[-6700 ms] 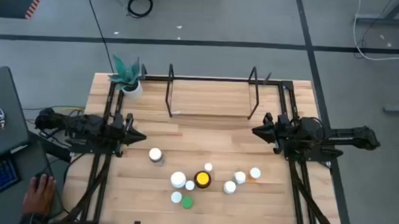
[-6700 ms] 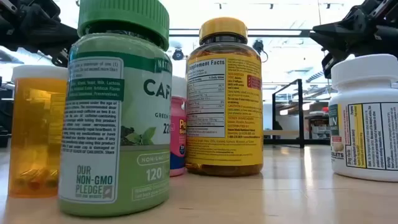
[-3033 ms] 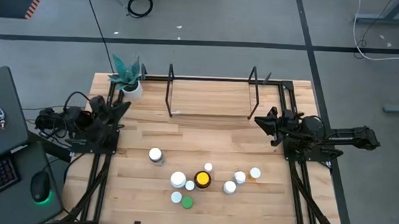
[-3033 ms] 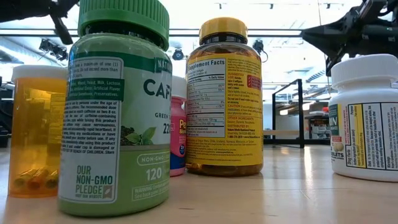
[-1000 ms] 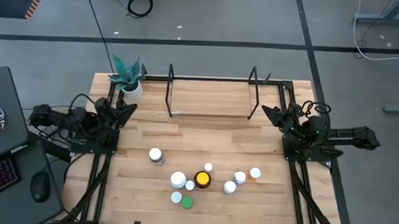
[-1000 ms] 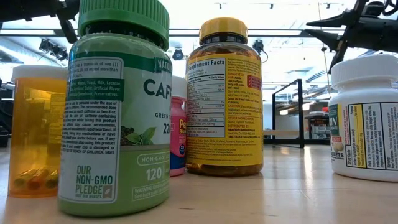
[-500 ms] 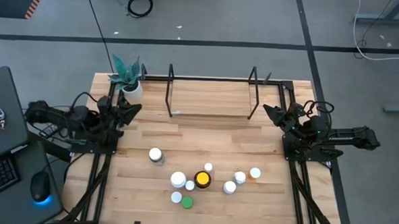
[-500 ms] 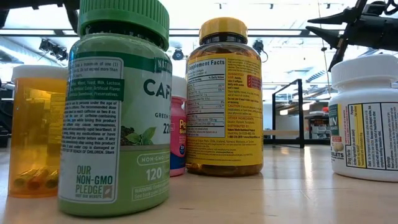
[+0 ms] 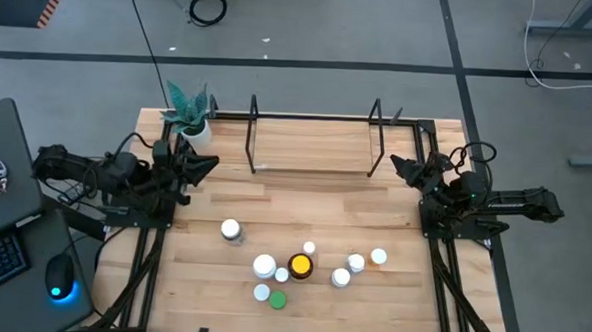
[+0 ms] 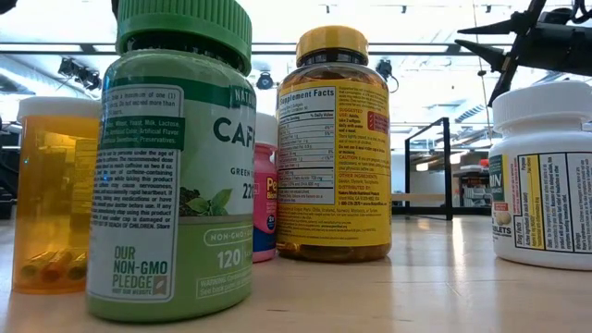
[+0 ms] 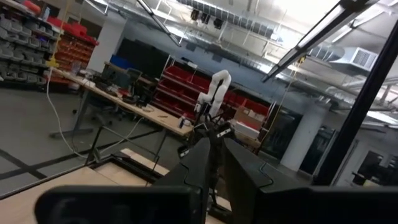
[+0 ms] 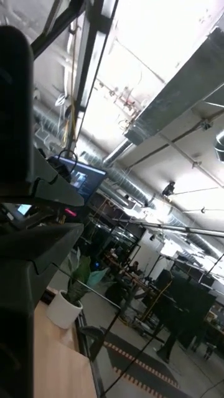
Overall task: Pick and place medicine bottles onto shelf by color
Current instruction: Put the large green pill bottle on the shelf
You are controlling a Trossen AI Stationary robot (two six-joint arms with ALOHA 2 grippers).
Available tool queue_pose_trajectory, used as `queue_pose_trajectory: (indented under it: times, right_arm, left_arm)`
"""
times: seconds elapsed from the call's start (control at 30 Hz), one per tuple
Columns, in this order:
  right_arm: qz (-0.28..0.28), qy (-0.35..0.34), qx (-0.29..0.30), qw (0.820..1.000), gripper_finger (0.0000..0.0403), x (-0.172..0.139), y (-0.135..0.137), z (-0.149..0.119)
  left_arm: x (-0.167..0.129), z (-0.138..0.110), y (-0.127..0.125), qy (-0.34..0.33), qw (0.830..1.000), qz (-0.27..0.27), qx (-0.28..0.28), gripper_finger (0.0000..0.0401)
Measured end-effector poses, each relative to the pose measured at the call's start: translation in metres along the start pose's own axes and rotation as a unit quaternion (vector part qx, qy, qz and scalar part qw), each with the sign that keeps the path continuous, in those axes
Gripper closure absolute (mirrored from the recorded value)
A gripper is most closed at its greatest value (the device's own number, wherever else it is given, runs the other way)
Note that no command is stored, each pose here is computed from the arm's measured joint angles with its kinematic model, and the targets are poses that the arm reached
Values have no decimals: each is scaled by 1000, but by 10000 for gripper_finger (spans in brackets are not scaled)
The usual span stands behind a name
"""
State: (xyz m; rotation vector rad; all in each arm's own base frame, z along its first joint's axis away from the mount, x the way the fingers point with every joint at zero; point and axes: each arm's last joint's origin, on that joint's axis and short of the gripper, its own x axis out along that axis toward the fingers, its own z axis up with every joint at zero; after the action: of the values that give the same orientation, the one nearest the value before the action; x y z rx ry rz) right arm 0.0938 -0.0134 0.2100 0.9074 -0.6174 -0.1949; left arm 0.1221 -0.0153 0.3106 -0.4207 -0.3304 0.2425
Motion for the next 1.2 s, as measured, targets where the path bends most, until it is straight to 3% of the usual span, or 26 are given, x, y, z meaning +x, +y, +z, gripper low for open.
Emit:
queue_pose_trajectory:
  times: [0.2, 0.4, 0.77, 1.03, 1.2]
  right_arm:
    - [16, -15, 10, 1000, 342, 0, 3, 3]
    - [14, -26, 59, 998, 342, 0, 4, 4]
    - [16, -26, 47, 998, 342, 0, 4, 4]
    - [17, -25, 46, 998, 342, 0, 4, 4]
    - [18, -25, 48, 998, 342, 0, 4, 4]
  left_arm:
    - [6, 7, -6, 34, 999, 10, 3, 353]
    - [12, 14, -12, 72, 997, 20, 4, 354]
    - [22, 35, -26, 124, 992, 14, 6, 374]
    - [30, 23, -31, 269, 962, 1, 40, 362]
    - [37, 12, -35, 324, 945, -21, 41, 342]
